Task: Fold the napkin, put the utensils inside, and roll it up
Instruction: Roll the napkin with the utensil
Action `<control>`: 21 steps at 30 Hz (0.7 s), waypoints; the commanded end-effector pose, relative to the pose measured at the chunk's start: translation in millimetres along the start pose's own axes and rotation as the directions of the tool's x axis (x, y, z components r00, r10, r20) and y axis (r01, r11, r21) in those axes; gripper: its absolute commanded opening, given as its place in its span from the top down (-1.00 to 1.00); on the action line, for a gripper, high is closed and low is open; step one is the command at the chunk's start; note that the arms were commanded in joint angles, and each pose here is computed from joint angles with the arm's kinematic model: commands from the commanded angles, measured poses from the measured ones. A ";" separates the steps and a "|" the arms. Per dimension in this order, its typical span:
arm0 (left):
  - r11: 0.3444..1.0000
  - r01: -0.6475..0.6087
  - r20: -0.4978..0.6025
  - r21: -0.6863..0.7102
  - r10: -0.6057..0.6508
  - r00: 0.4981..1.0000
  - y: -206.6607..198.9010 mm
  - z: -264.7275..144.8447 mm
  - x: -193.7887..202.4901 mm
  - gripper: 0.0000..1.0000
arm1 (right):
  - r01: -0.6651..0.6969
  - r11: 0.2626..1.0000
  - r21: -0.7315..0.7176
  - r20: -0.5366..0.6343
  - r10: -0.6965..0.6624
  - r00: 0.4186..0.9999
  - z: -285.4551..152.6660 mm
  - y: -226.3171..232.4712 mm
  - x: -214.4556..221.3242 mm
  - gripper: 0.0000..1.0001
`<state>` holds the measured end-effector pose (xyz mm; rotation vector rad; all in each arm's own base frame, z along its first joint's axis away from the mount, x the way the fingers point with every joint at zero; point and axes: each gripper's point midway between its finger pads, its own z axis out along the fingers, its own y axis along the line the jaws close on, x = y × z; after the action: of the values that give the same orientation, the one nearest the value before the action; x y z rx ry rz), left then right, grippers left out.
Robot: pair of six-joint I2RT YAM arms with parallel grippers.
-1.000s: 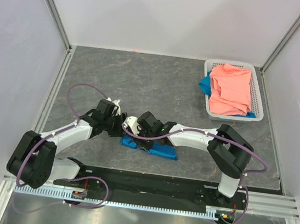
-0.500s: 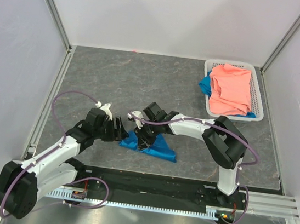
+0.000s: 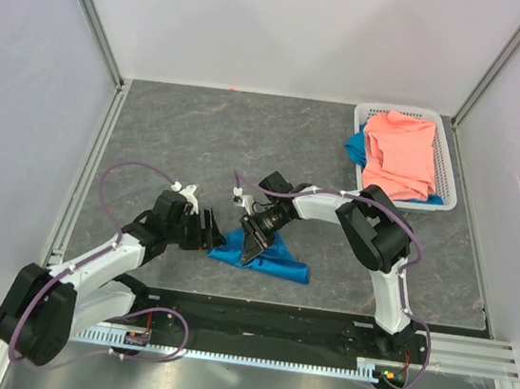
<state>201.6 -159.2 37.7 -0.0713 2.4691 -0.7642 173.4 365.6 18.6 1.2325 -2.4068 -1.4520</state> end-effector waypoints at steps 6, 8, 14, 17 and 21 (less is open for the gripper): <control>0.994 0.023 -0.027 0.109 -0.020 0.999 -16.2 14.3 2.3 -0.13 | -0.085 0.994 0.065 -0.104 0.092 0.990 13.1 -31.3 33.2 0.41; 0.994 0.030 -0.048 0.108 -0.024 0.999 -15.2 16.0 6.2 0.16 | -0.080 0.994 0.071 -0.098 0.087 0.991 11.9 -32.8 31.1 0.40; 0.995 0.039 -0.091 0.094 -0.030 0.995 -11.0 15.8 16.1 0.81 | -0.049 0.991 0.128 -0.054 0.056 0.997 -0.9 -34.3 13.6 0.19; 0.996 0.041 -0.102 0.073 -0.033 0.994 -7.8 14.6 18.2 0.96 | -0.012 0.985 0.170 -0.018 0.015 1.000 -12.7 -28.8 -1.6 0.02; 0.998 0.037 -0.113 0.051 -0.031 0.993 -6.0 14.0 17.3 0.96 | 0.077 0.966 0.248 0.056 -0.094 0.994 -37.4 -11.2 -26.2 -0.29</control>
<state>195.0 -175.9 22.8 -0.0653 2.5286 -0.8879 172.4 360.9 30.7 1.1597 -2.4173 -1.4038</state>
